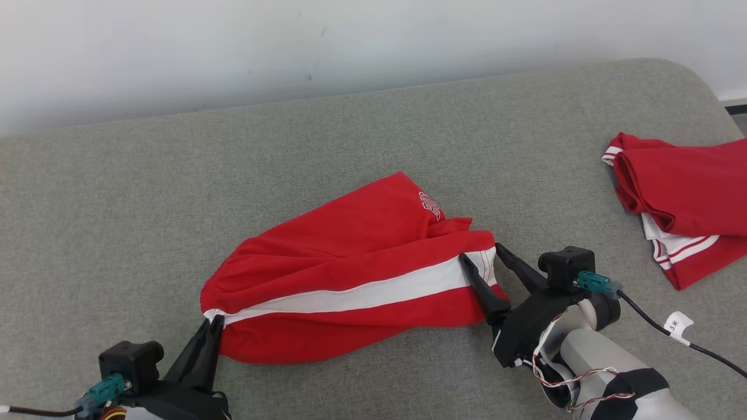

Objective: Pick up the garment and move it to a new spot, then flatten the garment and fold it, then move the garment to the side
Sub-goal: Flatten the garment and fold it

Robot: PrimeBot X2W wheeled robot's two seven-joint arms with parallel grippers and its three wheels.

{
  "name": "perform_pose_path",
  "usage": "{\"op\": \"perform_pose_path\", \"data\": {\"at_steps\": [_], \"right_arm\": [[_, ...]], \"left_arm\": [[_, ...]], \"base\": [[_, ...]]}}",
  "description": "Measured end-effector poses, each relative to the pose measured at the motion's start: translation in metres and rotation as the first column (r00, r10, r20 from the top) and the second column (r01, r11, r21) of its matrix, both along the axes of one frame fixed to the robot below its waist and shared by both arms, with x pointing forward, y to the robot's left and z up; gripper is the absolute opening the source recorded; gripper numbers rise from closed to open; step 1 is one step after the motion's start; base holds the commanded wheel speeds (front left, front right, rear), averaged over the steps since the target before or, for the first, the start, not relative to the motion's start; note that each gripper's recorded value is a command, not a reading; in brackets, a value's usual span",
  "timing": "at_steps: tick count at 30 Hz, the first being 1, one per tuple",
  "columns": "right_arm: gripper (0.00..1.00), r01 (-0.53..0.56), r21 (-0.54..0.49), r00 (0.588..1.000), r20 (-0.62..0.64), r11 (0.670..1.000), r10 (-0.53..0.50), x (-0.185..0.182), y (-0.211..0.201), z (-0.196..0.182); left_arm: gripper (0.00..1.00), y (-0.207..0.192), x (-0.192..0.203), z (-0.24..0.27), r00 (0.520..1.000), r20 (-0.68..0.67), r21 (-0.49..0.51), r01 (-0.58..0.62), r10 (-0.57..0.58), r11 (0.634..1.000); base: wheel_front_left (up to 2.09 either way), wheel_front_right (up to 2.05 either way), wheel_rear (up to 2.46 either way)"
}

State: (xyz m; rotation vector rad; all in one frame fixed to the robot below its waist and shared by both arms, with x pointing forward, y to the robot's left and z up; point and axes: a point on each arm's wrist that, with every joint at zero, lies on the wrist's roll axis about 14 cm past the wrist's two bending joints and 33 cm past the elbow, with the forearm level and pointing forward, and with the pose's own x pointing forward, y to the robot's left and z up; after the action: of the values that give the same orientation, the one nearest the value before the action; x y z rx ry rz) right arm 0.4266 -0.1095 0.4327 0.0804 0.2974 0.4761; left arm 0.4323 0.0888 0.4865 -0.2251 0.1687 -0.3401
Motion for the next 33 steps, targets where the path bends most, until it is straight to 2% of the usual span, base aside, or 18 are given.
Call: {"op": "perform_pose_path", "data": {"at_steps": [3,5,7,13,19,20,22,25,26,27,28,29,30,33], "right_arm": [[0.94,-0.001,-0.003,1.0,0.007,1.0,0.001,0.0,0.0,0.002],[0.95,-0.005,-0.008,1.0,0.009,1.0,0.006,0.0,0.0,0.002],[1.0,-0.007,-0.009,1.0,0.008,1.0,0.007,0.0,0.001,0.001],[1.0,0.007,-0.025,0.999,0.042,1.0,-0.006,0.008,-0.005,0.009],[1.0,-0.006,-0.006,1.0,0.024,1.0,0.006,0.004,0.004,0.005],[0.98,-0.008,-0.002,1.0,0.018,1.0,0.008,0.003,0.006,0.003],[0.75,-0.01,0.003,1.0,0.012,1.0,0.01,0.002,0.007,0.002],[0.6,-0.012,0.008,1.0,0.006,1.0,0.012,0.001,0.009,0.001],[0.48,-0.013,0.008,1.0,0.006,1.0,0.013,0.001,0.009,0.002],[0.44,-0.013,0.01,1.0,0.006,1.0,0.013,0.001,0.009,0.002],[0.27,-0.015,0.011,1.0,0.006,1.0,0.014,0.0,0.01,0.002],[0.16,-0.017,0.009,1.0,0.008,1.0,0.017,0.0,0.01,0.003],[0.0,-0.02,0.008,1.0,0.01,1.0,0.02,0.0,0.01,0.004],[0.0,-0.027,0.005,0.999,0.023,1.0,0.027,0.0,0.01,0.008]], "left_arm": [[0.0,0.0,0.0,0.001,1.0,0.003,0.002,0.002,-0.002,1.0],[0.0,0.0,0.0,0.001,1.0,0.003,0.001,0.003,-0.003,1.0],[0.0,-0.001,0.0,0.001,1.0,0.003,0.002,0.003,-0.003,1.0],[0.0,-0.001,0.001,0.001,1.0,0.003,0.002,0.002,-0.002,1.0],[0.0,-0.002,0.001,0.001,1.0,0.001,0.004,0.006,-0.006,1.0],[0.0,-0.002,0.001,0.001,1.0,0.002,0.004,0.006,-0.006,1.0],[0.0,-0.002,0.002,0.002,1.0,0.002,0.005,0.006,-0.006,1.0],[0.0,-0.003,0.002,0.004,1.0,0.008,0.004,0.006,-0.006,1.0],[0.0,-0.003,0.002,0.004,1.0,0.009,0.004,0.005,-0.005,1.0],[0.0,-0.002,0.002,0.005,1.0,0.011,0.004,0.005,-0.005,1.0],[0.0,-0.002,0.002,0.005,1.0,0.011,0.005,0.003,-0.003,1.0],[0.0,-0.002,0.002,0.006,1.0,0.013,0.006,0.002,-0.002,1.0],[0.0,-0.002,0.002,0.006,1.0,0.014,0.005,0.002,-0.002,1.0],[0.0,-0.002,0.001,0.008,1.0,0.019,0.005,0.001,-0.001,1.0]], "base": [[0.0,0.0,0.0],[0.0,0.0,0.0],[0.0,0.0,0.0],[0.0,0.0,0.0],[0.0,0.0,0.0],[0.0,0.0,0.0],[0.0,0.0,0.0],[0.0,0.0,0.0],[0.0,0.0,0.0],[0.0,0.0,0.0],[0.0,0.0,0.0],[0.0,0.0,0.0],[0.0,0.0,0.0],[0.0,0.0,0.0]]}}
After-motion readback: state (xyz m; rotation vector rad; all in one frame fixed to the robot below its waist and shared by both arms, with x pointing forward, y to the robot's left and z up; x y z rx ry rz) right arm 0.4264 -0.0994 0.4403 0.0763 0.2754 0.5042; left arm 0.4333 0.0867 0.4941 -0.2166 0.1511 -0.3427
